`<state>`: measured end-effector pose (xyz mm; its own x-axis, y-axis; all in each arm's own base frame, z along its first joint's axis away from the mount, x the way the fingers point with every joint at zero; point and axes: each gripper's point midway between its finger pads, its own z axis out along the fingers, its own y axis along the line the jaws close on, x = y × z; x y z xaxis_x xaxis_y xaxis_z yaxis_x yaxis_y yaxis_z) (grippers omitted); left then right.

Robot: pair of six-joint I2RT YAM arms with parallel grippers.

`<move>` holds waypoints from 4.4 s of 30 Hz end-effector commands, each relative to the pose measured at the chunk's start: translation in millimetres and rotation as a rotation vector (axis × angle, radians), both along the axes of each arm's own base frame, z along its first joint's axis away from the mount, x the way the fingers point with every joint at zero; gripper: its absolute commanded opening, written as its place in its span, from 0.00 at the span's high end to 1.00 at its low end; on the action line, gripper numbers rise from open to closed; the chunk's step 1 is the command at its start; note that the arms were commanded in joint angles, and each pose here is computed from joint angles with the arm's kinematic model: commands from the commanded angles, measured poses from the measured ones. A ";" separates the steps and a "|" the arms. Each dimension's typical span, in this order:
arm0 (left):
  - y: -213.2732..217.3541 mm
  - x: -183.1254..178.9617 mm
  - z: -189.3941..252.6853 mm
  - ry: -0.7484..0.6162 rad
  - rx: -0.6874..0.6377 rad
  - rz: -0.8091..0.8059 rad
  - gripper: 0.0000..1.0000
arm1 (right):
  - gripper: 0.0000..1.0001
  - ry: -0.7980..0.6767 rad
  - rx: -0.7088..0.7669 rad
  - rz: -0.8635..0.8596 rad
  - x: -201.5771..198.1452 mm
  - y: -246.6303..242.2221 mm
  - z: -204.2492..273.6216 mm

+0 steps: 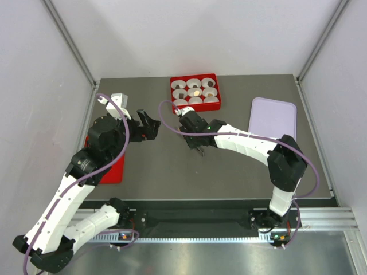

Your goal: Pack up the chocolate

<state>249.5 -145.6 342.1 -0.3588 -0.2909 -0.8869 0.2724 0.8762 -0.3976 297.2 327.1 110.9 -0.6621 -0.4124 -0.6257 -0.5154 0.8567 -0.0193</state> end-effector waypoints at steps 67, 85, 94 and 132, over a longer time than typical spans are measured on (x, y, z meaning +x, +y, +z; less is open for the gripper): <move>6.6 6.0 13.4 -0.056 0.008 0.037 0.05 | 0.66 -0.150 0.187 -0.111 137.6 -1.8 76.9; 4.3 10.4 9.2 -0.051 0.021 0.035 0.05 | 0.64 -0.195 0.232 -0.132 145.5 -13.5 106.5; -9.1 10.7 -2.5 -0.027 0.011 -0.025 0.04 | 0.64 -0.235 0.230 -0.307 115.1 -103.8 161.6; -48.3 -12.0 -72.8 0.116 -0.102 -0.200 0.04 | 0.61 0.133 -0.004 -1.101 -73.4 -400.4 49.2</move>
<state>237.2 -186.9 247.6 -0.5674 -0.2435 -0.7867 0.3375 0.8026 -0.4918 227.1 -65.6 159.8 -0.7297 0.4447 -0.5194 0.5150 0.8571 0.0103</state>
